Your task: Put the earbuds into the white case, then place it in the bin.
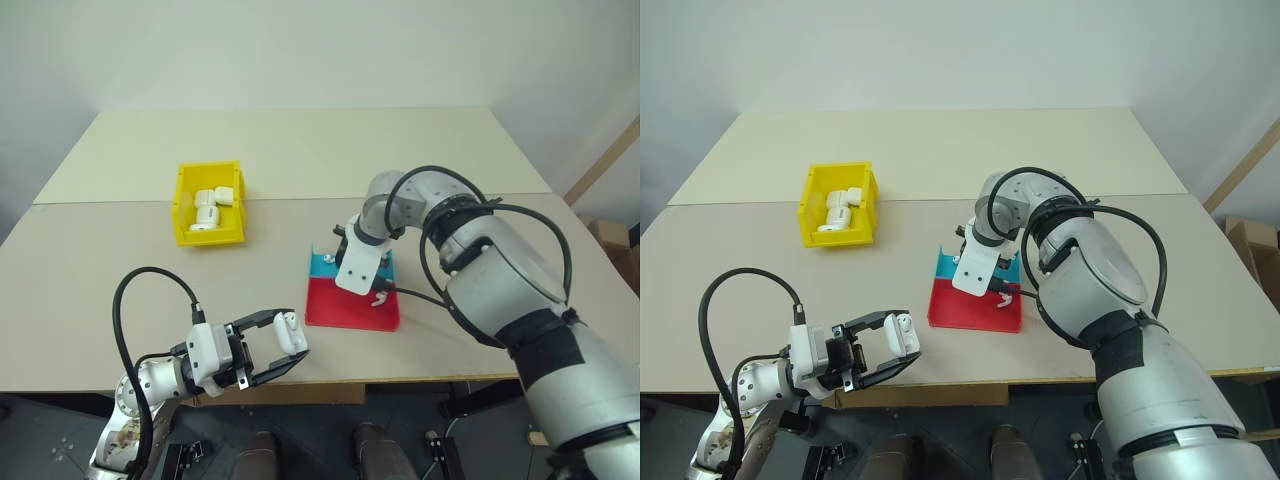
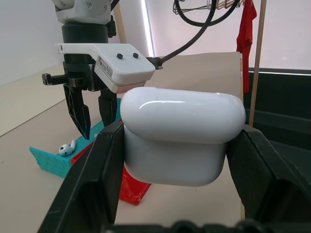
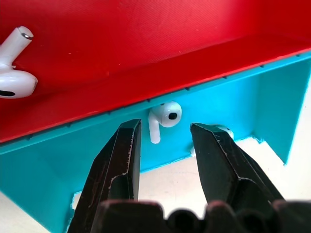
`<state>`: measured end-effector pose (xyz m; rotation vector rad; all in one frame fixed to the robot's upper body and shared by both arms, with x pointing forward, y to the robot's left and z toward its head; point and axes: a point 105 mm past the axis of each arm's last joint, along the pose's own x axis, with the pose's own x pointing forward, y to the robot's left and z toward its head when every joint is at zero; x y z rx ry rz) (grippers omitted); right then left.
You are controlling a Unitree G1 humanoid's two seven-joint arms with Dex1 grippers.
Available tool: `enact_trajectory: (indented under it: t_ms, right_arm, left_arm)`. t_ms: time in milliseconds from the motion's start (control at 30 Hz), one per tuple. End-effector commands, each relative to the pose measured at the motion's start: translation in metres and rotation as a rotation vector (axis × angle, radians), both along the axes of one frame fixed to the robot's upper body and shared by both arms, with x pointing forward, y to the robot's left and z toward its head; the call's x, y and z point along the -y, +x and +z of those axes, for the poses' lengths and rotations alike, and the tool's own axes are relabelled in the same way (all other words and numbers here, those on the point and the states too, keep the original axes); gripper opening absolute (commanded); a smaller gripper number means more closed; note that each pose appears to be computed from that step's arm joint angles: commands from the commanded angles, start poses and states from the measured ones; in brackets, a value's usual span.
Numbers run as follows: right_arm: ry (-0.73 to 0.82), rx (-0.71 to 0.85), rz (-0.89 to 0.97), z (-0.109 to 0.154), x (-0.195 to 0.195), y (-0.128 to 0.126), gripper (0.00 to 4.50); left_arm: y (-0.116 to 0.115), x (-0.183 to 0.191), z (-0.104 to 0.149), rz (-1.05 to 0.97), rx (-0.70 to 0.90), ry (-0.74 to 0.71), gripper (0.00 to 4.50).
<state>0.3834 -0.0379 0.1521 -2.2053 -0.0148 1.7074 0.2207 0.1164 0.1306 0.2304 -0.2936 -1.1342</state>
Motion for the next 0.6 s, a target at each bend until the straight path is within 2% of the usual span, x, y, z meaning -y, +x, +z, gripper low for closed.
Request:
enact_trajectory:
  t_ms: [33,600]
  right_arm:
    - [-0.010,0.059,0.050,0.0145,-0.0088,0.0019,2.02]
    - [-0.051,0.080,0.107,0.0100,-0.0127,0.0003,2.02]
  left_arm:
    - [-0.0046,0.0047,0.0116,-0.017,0.065,-0.005,2.81]
    - [-0.0065,0.0061,0.0100,-0.006,0.065,-0.007,2.81]
